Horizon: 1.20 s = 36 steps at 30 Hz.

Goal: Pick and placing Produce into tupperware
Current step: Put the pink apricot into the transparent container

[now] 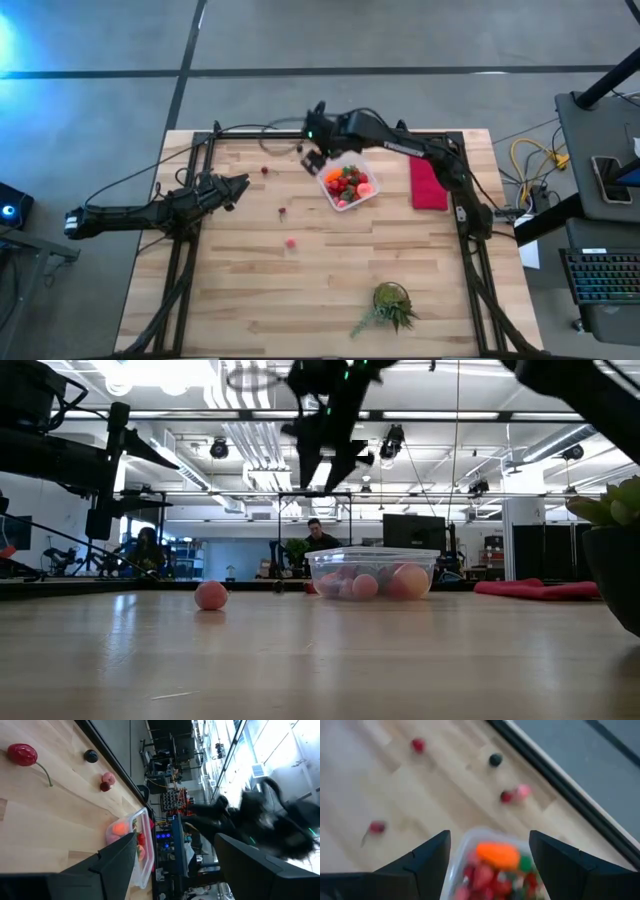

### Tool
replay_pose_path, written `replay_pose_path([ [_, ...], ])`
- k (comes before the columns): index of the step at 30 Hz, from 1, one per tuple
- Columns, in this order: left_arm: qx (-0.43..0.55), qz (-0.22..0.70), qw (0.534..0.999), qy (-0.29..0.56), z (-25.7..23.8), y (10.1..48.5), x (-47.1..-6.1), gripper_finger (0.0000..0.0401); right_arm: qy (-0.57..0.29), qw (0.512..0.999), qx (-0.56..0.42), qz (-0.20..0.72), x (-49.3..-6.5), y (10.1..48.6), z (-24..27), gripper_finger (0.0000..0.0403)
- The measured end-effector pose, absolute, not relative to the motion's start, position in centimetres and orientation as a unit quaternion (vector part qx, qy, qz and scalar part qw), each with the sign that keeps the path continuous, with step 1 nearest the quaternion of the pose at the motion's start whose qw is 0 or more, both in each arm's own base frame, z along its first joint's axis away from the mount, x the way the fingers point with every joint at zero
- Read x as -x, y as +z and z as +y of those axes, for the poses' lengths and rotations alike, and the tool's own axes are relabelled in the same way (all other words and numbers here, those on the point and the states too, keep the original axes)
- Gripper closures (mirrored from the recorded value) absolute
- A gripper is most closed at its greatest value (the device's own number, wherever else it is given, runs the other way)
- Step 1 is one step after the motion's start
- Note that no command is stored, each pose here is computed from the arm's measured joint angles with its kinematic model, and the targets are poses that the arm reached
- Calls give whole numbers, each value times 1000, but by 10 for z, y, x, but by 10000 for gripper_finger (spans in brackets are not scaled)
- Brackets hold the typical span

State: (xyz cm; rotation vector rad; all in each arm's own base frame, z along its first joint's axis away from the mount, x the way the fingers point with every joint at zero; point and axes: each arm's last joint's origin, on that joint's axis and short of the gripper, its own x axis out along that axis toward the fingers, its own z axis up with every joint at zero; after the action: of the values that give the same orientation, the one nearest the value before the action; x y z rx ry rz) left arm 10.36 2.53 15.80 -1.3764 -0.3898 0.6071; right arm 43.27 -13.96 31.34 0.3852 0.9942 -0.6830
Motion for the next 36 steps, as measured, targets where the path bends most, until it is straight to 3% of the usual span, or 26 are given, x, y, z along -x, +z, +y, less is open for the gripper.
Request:
replay_pose_path([
  [7,621,-176,713,274,25,158,-104,146,-338,767,-264,477,-437,253,-215,141],
  [13,621,-176,713,274,25,158,-104,146,-355,741,-299,485,-446,210,-245,143],
  [20,621,-176,713,274,25,158,-104,146,-362,753,-302,459,-453,199,-257,147],
  [29,621,-176,713,274,25,158,-104,146,-384,733,-346,443,-443,186,-283,178],
  [36,621,-176,713,274,25,158,-104,146,-357,725,-377,453,-446,168,-285,161],
])
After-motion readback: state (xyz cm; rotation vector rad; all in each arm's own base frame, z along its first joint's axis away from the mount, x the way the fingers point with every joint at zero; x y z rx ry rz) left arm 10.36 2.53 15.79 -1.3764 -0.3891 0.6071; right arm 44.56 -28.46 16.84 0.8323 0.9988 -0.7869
